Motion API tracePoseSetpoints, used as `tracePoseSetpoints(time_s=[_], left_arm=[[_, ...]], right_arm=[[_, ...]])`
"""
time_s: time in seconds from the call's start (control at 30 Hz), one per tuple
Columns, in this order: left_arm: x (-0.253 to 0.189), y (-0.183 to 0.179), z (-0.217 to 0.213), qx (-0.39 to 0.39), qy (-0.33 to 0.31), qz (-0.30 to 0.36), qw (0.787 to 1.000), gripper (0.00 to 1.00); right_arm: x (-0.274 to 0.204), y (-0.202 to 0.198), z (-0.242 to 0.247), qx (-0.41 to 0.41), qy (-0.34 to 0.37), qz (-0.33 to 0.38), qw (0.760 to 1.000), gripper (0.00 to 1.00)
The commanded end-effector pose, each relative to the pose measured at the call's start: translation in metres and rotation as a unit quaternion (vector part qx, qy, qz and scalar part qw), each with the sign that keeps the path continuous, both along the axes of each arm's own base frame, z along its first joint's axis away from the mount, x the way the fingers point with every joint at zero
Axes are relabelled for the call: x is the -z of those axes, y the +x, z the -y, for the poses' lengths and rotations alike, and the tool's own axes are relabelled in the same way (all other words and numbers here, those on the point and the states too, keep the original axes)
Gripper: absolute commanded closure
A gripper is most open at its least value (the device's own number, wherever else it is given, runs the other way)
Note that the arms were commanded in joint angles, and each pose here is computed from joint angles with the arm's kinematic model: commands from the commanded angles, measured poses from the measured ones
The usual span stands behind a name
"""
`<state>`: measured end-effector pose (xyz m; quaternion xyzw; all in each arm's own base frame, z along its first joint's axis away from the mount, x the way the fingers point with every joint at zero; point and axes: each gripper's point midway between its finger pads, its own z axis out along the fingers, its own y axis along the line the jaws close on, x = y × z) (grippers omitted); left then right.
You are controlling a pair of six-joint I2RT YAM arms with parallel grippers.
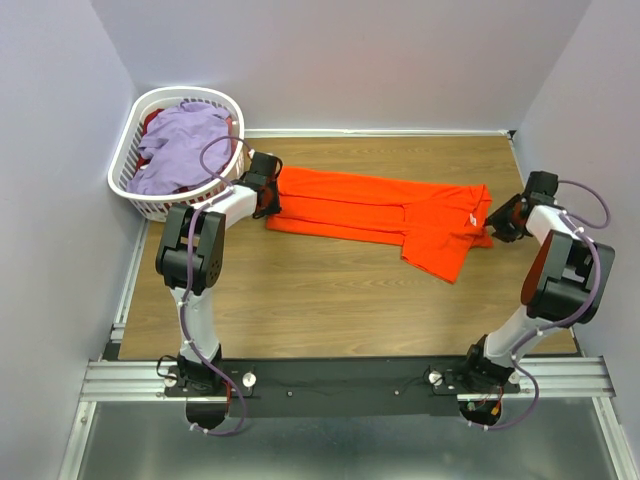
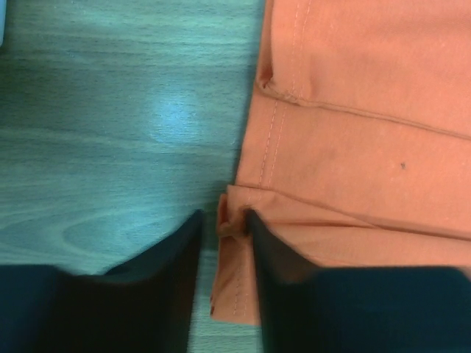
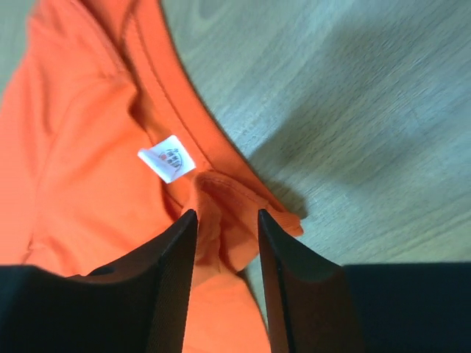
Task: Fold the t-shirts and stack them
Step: Fold the tshirt
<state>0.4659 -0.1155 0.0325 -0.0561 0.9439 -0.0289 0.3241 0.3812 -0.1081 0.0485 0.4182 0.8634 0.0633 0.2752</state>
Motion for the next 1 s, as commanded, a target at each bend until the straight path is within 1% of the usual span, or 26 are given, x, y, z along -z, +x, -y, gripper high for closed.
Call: tracePoseSetpoints(time_s=[0.0,0.03,0.07,0.13,0.17,0.2,0.23,0.3,0.4,0.43,0.47,0.5,0.57,0.6,0.63,0.67,0.7,0.73,0.77,0.8,0.83,0.9,0.93,0.97], left_arm=[[-0.014,0.001,-0.004,0.003,0.01,0.018,1.0,0.5],[-0.021,0.002,-0.005,0.003,0.012,0.026,1.0,0.49],[-0.025,0.002,-0.003,0.003,0.012,0.031,0.999,0.4],[-0.037,0.003,-0.004,0.0,0.011,0.046,0.999,0.28],[-0.041,0.003,-0.004,0.0,0.011,0.05,0.999,0.22],[-0.05,0.004,-0.003,-0.001,0.008,0.061,0.998,0.19],[-0.054,0.003,-0.004,0.0,0.008,0.066,0.998,0.1],[-0.066,0.002,-0.005,0.003,0.014,0.08,0.997,0.04],[-0.082,0.0,-0.006,0.006,0.022,0.098,0.995,0.03],[-0.098,-0.002,-0.006,0.005,0.023,0.116,0.993,0.02],[-0.103,-0.005,-0.005,0.006,0.024,0.122,0.992,0.02],[-0.121,-0.008,-0.004,0.007,0.02,0.141,0.99,0.02],[-0.137,-0.016,0.001,0.015,0.025,0.162,0.986,0.02],[-0.157,-0.021,0.001,0.015,0.024,0.187,0.982,0.02],[-0.165,-0.024,0.001,0.017,0.026,0.202,0.979,0.02],[-0.16,-0.033,-0.001,0.018,0.031,0.199,0.979,0.02],[-0.176,-0.04,-0.003,0.017,0.026,0.218,0.975,0.02],[-0.18,-0.045,-0.005,0.015,0.025,0.225,0.974,0.02],[-0.175,-0.052,-0.009,0.014,0.027,0.224,0.974,0.02],[-0.177,-0.058,-0.011,0.014,0.028,0.228,0.973,0.02],[-0.189,-0.064,-0.017,0.006,0.028,0.246,0.969,0.02],[-0.185,-0.073,-0.023,0.002,0.031,0.253,0.967,0.02],[-0.194,-0.077,-0.025,-0.003,0.027,0.268,0.963,0.02],[-0.193,-0.08,-0.027,-0.004,0.029,0.27,0.962,0.02]], right_arm=[[-0.039,0.002,0.008,0.004,-0.041,0.041,0.998,0.51],[-0.043,-0.001,0.006,0.004,-0.042,0.043,0.998,0.5],[-0.051,-0.007,0.002,0.003,-0.048,0.048,0.998,0.48],[-0.056,-0.014,-0.006,-0.003,-0.052,0.048,0.997,0.42],[-0.059,-0.017,-0.01,-0.007,-0.053,0.05,0.997,0.41],[-0.061,-0.026,-0.016,-0.009,-0.052,0.047,0.998,0.39],[-0.062,-0.031,-0.02,-0.014,-0.061,0.041,0.997,0.37],[-0.062,-0.043,-0.032,-0.03,-0.062,0.03,0.997,0.33],[-0.055,-0.054,-0.059,-0.065,-0.063,0.012,0.996,0.3],[-0.048,-0.064,-0.067,-0.071,-0.062,-0.003,0.995,0.29],[-0.046,-0.067,-0.08,-0.088,-0.07,-0.009,0.994,0.29],[-0.042,-0.072,-0.087,-0.092,-0.067,-0.016,0.993,0.29],[-0.031,-0.083,-0.103,-0.109,-0.066,-0.031,0.991,0.29],[-0.026,-0.088,-0.107,-0.11,-0.062,-0.039,0.991,0.29],[-0.021,-0.092,-0.11,-0.112,-0.061,-0.045,0.991,0.3],[-0.017,-0.095,-0.118,-0.123,-0.061,-0.051,0.989,0.32],[-0.01,-0.1,-0.121,-0.123,-0.059,-0.062,0.989,0.33],[-0.005,-0.103,-0.125,-0.129,-0.06,-0.068,0.987,0.35],[0.004,-0.109,-0.126,-0.129,-0.06,-0.085,0.986,0.37],[0.007,-0.109,-0.127,-0.128,-0.059,-0.087,0.986,0.38],[0.01,-0.109,-0.128,-0.126,-0.059,-0.09,0.986,0.39],[0.018,-0.109,-0.128,-0.124,-0.063,-0.097,0.986,0.43],[0.021,-0.108,-0.128,-0.123,-0.061,-0.099,0.986,0.45],[0.023,-0.108,-0.128,-0.121,-0.061,-0.101,0.986,0.45]])
